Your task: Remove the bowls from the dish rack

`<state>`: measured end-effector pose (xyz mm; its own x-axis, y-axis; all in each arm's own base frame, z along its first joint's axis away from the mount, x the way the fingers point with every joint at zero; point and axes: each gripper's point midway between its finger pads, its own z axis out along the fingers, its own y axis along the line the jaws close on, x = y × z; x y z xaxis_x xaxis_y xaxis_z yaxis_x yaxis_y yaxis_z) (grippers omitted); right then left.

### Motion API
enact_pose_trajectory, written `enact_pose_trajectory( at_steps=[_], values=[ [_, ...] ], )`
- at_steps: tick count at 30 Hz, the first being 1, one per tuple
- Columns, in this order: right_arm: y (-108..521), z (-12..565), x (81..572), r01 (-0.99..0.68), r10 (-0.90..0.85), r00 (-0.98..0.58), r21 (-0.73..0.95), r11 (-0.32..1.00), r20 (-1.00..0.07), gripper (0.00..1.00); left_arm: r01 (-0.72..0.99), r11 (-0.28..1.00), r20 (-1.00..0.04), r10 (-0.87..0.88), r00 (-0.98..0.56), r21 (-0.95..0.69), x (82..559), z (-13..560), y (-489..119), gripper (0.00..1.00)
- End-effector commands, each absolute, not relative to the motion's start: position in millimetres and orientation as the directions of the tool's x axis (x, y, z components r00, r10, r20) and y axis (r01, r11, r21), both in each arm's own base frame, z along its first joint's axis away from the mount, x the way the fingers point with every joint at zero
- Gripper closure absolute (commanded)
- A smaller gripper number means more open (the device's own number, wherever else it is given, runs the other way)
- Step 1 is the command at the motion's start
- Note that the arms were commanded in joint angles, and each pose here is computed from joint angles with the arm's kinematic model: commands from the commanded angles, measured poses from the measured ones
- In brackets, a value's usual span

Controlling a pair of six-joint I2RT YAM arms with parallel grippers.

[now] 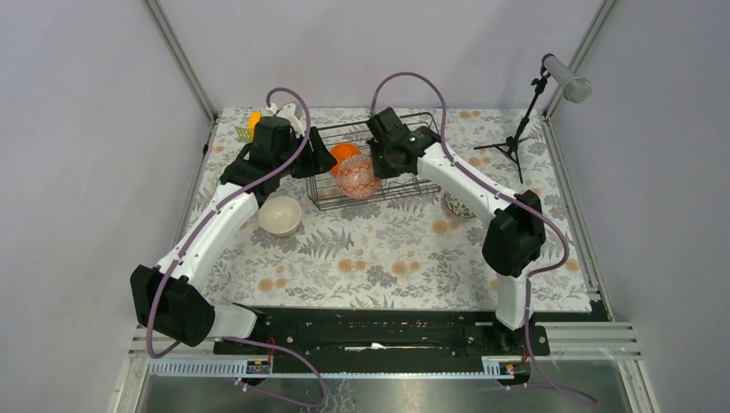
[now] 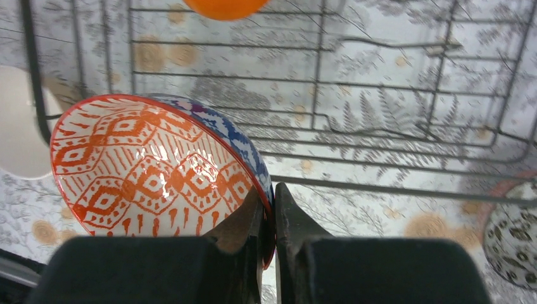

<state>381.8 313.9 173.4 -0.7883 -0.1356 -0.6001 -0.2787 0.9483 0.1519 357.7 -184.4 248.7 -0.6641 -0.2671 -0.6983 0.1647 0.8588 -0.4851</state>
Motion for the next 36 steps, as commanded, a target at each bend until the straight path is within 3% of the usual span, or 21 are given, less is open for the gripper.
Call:
enact_pose_trajectory(
  at_steps=[1, 18, 26, 36],
  values=[
    [272, 214, 385, -0.173, -0.002, -0.759, 0.199, 0.965, -0.651, 1.0, 0.211, 0.833, -0.742, -0.305, -0.597, -0.512, 358, 275, -186, 0.43],
    [121, 193, 328, 0.22, 0.354, -0.752, 0.294, 0.93, -0.556, 1.0, 0.205, 0.805, -0.712, -0.336, -0.616, -0.557, 356, 277, -192, 0.42],
    [65, 163, 322, 0.483, 0.583, -0.68, 0.327, 0.812, -0.443, 1.0, 0.205, 0.786, -0.694, -0.35, -0.629, -0.583, 358, 277, -198, 0.42],
    [30, 126, 333, 0.682, 0.749, -0.569, 0.314, 0.661, -0.341, 1.0, 0.216, 0.787, -0.701, -0.343, -0.625, -0.578, 357, 279, -198, 0.42]
  ],
)
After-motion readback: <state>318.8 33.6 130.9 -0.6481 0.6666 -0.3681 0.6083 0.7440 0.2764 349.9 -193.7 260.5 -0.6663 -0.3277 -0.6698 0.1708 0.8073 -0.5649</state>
